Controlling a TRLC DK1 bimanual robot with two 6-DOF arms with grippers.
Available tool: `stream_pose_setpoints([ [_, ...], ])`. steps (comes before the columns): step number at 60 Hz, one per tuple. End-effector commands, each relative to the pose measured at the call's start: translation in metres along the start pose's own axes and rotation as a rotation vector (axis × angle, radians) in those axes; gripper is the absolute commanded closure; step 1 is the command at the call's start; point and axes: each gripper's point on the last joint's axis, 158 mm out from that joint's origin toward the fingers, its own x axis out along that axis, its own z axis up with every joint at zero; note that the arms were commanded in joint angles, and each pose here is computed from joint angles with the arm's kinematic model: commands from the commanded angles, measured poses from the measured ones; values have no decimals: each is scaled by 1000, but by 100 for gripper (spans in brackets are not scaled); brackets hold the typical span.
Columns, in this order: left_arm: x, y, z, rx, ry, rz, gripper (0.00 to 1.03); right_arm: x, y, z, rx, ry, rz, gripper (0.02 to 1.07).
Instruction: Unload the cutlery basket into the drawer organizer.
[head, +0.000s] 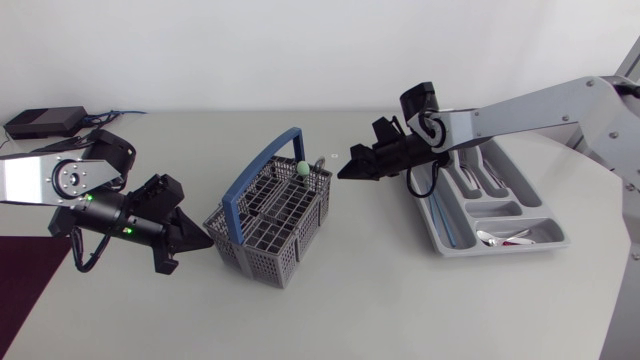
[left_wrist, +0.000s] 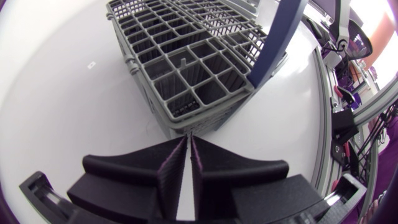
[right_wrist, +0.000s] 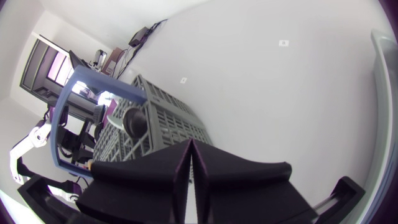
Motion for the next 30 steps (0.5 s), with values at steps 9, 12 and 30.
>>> stream_pose_setpoints([
  [9,4,-8,-3,21,2,-20,85,29,-7,8,46,17,9,99],
  [12,4,-9,-3,21,2,-21,85,33,-3,7,43,28,18,99],
  [30,7,1,-2,14,0,-14,85,44,20,-27,51,119,77,99],
])
